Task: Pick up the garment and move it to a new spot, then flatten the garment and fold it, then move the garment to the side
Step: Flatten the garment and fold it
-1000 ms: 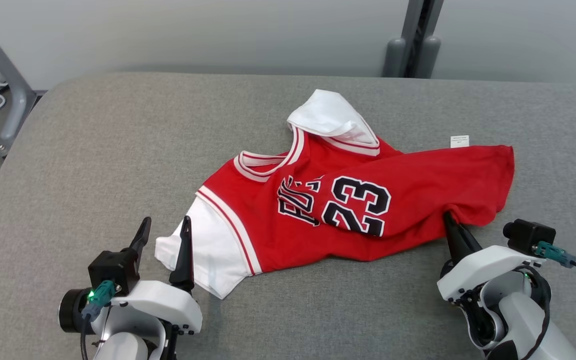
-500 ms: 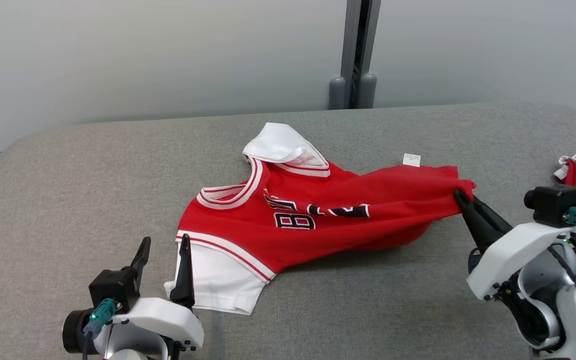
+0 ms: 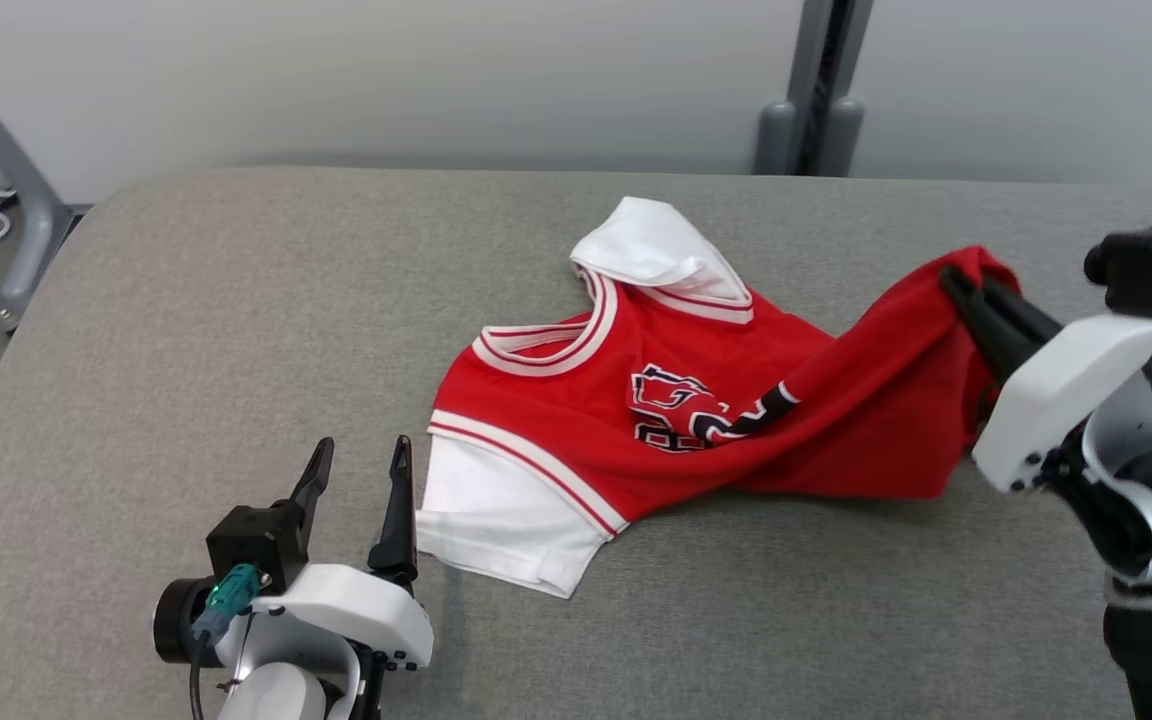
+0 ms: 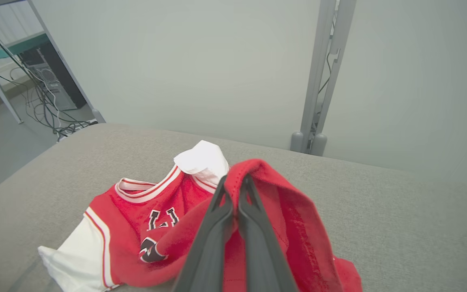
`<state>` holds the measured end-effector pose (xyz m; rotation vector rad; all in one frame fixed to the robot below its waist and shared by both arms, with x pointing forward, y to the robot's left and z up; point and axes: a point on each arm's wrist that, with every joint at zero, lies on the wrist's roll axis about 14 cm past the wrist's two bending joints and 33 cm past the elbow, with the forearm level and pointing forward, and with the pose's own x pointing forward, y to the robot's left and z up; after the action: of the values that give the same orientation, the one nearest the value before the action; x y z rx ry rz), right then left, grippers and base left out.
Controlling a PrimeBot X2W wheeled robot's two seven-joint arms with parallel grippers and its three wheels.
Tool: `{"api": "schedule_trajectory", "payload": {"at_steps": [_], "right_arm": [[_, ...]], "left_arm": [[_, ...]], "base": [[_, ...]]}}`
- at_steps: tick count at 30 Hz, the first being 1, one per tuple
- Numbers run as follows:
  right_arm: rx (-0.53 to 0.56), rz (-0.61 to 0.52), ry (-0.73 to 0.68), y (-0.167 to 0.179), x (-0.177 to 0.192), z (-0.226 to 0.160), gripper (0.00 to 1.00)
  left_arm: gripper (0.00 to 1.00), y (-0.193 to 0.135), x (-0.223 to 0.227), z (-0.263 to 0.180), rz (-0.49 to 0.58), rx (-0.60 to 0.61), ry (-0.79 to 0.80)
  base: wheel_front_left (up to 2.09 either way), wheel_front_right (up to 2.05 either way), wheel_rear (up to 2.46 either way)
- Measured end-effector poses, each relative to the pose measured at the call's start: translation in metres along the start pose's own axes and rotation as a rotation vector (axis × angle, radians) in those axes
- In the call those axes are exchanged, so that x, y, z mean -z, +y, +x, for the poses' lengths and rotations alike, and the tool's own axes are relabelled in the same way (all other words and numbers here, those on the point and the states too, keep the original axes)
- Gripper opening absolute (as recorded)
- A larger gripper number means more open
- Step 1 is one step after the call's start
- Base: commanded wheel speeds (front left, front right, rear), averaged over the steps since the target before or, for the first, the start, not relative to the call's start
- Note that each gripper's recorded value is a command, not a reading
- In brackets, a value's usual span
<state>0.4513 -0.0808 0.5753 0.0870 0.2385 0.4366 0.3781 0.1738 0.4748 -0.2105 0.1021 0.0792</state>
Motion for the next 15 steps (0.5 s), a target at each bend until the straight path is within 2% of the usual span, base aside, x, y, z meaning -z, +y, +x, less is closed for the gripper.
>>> {"api": "schedule_trajectory", "payload": {"at_steps": [5,9,10,11,15], "right_arm": [[0.024,-0.057,-0.014,-0.021,-0.002,0.056,0.0],[0.054,-0.079,-0.022,-0.038,0.012,0.096,0.0],[0.063,-0.077,-0.017,-0.042,0.018,0.105,0.31],[0.074,-0.07,-0.014,-0.046,0.024,0.113,1.0],[0.112,0.016,0.192,-0.056,0.097,0.129,1.0]], "left_arm": [[1.0,0.016,0.006,0.0,0.003,-0.045,0.019],[1.0,0.029,0.013,0.0,0.009,-0.082,0.035],[1.0,0.031,0.015,0.0,0.009,-0.089,0.042],[1.0,0.034,0.017,0.001,0.008,-0.096,0.046],[1.0,0.042,0.024,0.001,0.011,-0.122,0.065]], "base": [[0.0,0.0,0.0],[0.0,0.0,0.0],[0.0,0.0,0.0],[0.0,0.0,0.0],[0.0,0.0,0.0]]}}
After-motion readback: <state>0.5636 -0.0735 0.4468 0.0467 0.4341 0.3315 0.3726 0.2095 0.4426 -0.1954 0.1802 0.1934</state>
